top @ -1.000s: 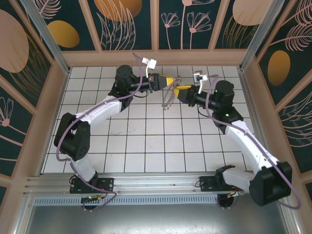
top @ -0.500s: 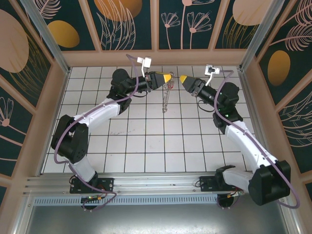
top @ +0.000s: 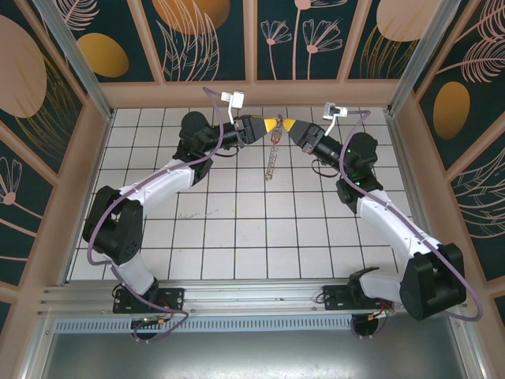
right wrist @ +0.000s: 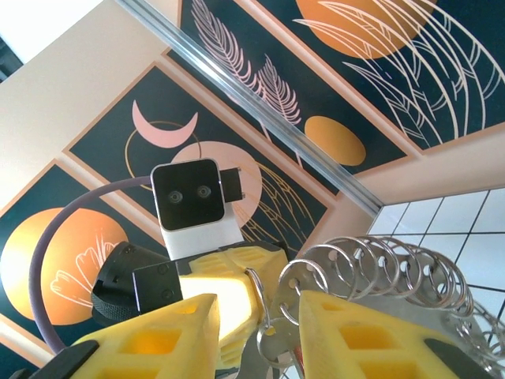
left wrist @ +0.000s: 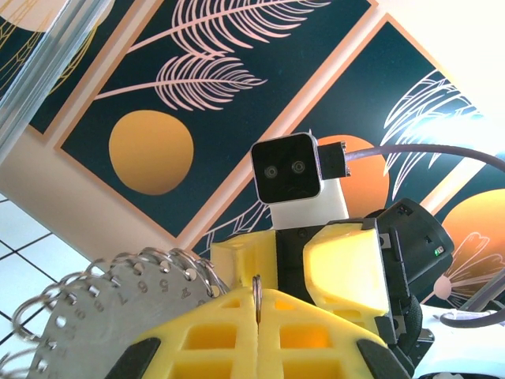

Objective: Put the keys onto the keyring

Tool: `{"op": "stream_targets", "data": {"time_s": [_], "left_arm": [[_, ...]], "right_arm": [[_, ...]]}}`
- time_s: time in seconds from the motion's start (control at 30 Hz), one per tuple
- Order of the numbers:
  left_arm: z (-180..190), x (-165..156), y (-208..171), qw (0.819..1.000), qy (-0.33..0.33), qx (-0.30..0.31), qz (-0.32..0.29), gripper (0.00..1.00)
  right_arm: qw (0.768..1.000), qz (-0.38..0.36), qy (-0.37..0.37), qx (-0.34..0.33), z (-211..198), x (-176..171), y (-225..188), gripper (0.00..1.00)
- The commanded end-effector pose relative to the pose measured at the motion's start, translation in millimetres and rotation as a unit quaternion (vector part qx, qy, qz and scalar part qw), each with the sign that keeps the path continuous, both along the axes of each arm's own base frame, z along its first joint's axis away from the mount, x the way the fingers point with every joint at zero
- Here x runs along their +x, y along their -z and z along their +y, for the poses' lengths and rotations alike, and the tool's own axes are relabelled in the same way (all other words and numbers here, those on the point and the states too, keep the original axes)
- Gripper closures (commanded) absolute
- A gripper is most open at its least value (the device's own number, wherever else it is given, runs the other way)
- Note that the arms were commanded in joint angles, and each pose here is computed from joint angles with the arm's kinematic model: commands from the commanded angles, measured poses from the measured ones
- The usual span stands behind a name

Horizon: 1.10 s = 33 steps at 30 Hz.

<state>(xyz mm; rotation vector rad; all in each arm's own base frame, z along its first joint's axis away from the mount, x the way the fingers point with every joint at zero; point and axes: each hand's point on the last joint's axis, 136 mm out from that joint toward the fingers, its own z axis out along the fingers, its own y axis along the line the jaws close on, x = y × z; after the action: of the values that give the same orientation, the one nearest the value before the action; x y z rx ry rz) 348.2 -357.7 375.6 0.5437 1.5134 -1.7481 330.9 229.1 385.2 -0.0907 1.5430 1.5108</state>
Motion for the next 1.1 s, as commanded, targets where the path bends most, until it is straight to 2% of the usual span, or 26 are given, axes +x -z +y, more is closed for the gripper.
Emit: {"op": "stream_targets", "data": {"time_s": [0.0,0.67,0.77,0.9,1.07], "left_arm": [[4.2,-11.9,-27.5,0.999,0.000,-0.031,-0.040,1.00],[3.1,-11.2,-27.1,0.999,0.002,-0.031,-0.039,1.00],[2.8,-11.3,-26.2,0.999,0.003,-0.030,-0.038,1.00],[0.4,-11.2,-22.9,0.999,0.008,-0.011,-0.039,1.00],[-3.9,-12.8,-17.5,0.998,0.019,0.028,-0.050,1.00]], "right_arm": [[0.999,-0.039,-0.007,0.020,3.4,-4.9,-27.3,0.69],[0.999,-0.040,-0.028,0.015,19.0,-5.4,-24.2,0.76],[0.999,-0.044,-0.030,0.009,19.2,-7.6,-23.4,0.75],[0.998,-0.051,-0.001,-0.022,9.1,-10.2,-19.5,0.70],[0.996,-0.056,0.056,-0.050,-28.7,-16.0,-6.9,0.67]]}}
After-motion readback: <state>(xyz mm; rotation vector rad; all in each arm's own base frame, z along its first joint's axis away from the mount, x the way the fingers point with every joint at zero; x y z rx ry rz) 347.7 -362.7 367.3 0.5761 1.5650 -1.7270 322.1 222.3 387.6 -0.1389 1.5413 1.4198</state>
